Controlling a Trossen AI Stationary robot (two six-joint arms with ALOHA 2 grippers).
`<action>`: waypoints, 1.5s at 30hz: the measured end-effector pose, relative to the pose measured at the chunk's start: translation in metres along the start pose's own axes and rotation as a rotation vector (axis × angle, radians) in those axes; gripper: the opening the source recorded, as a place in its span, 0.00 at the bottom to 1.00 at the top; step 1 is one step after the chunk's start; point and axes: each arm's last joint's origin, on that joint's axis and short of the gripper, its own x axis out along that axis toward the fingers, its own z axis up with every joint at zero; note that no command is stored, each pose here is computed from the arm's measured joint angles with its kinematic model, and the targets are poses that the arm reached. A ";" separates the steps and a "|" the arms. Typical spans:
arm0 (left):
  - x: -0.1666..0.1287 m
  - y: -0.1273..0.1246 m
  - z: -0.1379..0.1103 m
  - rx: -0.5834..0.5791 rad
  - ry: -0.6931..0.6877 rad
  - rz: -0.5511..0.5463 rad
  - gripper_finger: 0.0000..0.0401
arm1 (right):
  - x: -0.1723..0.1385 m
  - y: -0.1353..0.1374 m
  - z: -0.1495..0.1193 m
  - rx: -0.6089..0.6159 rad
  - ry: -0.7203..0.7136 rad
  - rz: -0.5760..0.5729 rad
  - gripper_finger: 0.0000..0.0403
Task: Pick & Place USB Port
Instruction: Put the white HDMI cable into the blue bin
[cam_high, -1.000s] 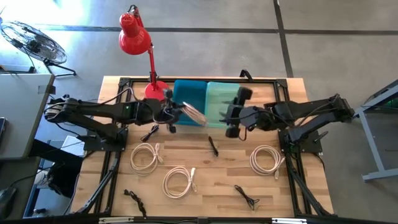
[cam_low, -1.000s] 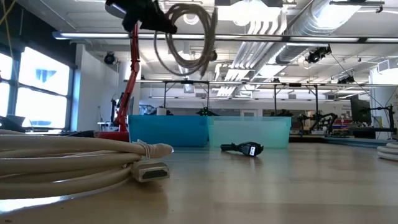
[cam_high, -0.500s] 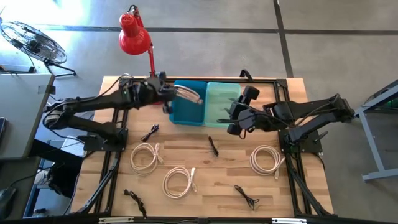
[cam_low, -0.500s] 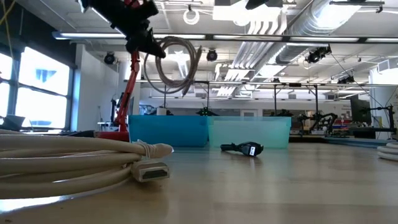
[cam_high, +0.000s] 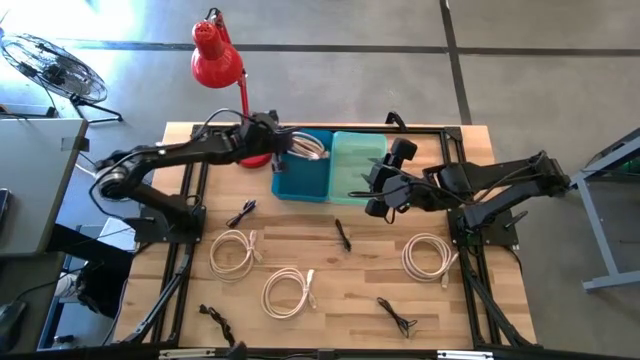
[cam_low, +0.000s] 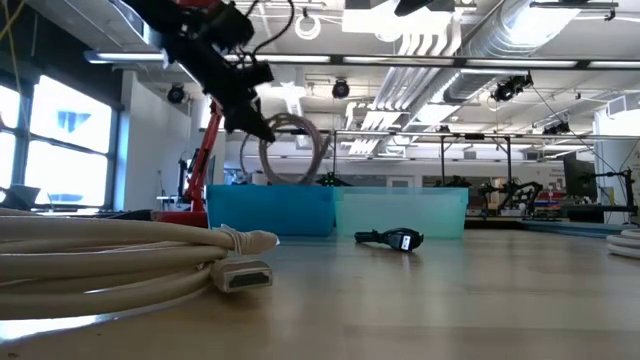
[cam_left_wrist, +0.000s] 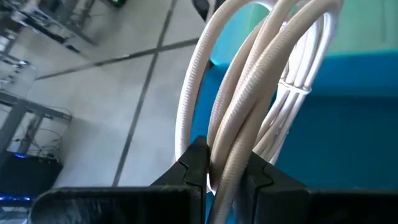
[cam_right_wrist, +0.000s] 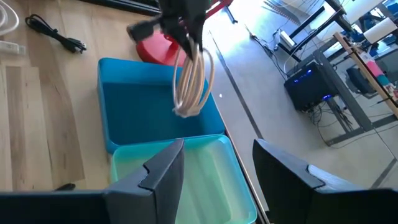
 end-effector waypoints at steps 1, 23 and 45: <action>0.007 -0.002 -0.001 0.002 0.007 -0.002 0.08 | 0.000 0.000 0.000 0.000 0.000 0.000 0.45; 0.046 -0.011 -0.012 0.133 0.142 0.165 0.08 | 0.000 0.000 0.000 0.003 0.001 0.008 0.45; 0.041 -0.026 -0.006 0.151 0.065 0.001 0.53 | 0.000 0.001 -0.005 0.029 0.044 0.035 0.45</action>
